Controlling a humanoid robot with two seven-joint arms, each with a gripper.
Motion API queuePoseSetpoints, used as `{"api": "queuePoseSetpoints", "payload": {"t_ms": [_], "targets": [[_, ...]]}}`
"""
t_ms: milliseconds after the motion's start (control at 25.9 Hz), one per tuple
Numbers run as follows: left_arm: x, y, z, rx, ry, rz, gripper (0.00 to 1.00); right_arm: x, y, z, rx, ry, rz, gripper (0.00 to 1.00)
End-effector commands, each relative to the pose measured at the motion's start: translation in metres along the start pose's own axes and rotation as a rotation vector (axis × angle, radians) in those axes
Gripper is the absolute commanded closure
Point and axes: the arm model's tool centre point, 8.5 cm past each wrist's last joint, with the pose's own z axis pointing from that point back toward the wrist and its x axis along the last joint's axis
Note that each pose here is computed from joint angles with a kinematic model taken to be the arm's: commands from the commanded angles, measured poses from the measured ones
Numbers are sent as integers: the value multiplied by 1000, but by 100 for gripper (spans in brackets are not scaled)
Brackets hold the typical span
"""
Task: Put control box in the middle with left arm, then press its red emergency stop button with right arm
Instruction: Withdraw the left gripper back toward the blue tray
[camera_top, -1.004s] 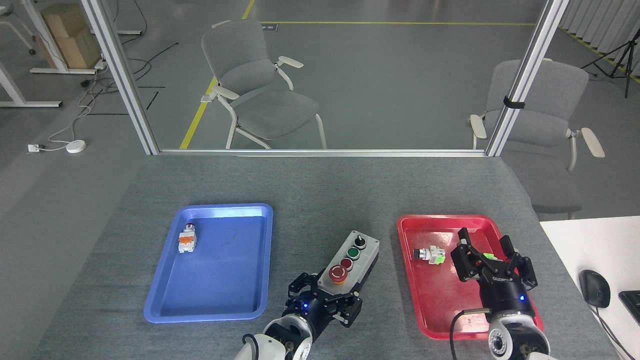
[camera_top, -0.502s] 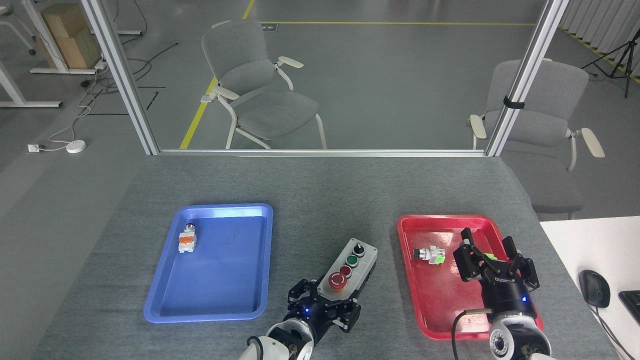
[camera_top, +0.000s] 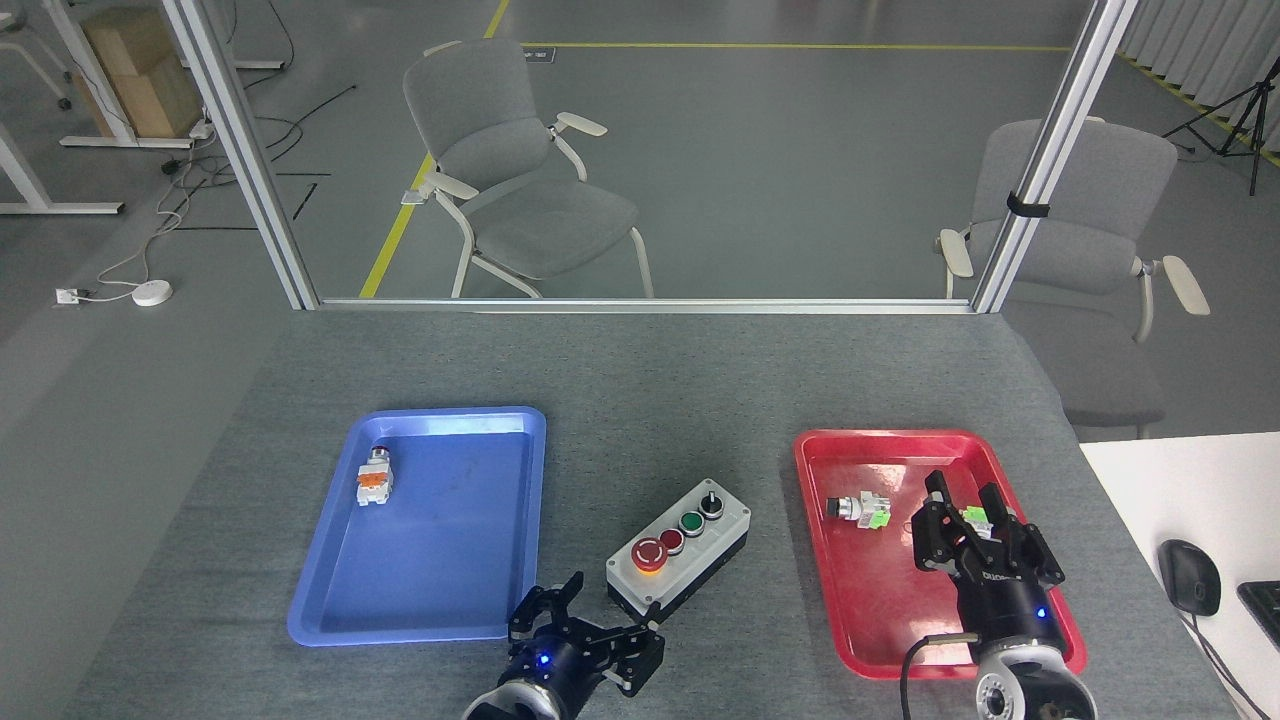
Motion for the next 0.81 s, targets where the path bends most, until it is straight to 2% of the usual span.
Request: {"api": "queuePoseSetpoints", "payload": {"t_ms": [0, 155, 309, 425, 502, 618, 695, 773], "targets": [[-22, -3, 41, 37, 31, 16, 1, 0, 5, 1, 22, -53, 5, 100], [-55, 11, 69, 98, 107, 21, 1, -3, -4, -2, 19, -127, 45, 100], [-111, 36, 82, 175, 258, 44, 1, 4, -7, -7, 8, -142, 44, 100], [-149, 63, 88, 263, 355, 50, 1, 50, -11, -31, 1, -254, 50, 100], [-166, 77, 92, 317, 396, 56, 1, 85, -6, -45, 17, -329, 51, 100], [-174, 85, 95, 358, 413, 82, 1, 143, 2, -57, 26, -361, 25, 100], [-175, 86, 95, 364, 411, 102, 1, 171, 15, -58, 63, -399, 37, 100], [-176, 86, 96, 366, 410, 109, 1, 192, 36, -53, 123, -450, 59, 100]]}}
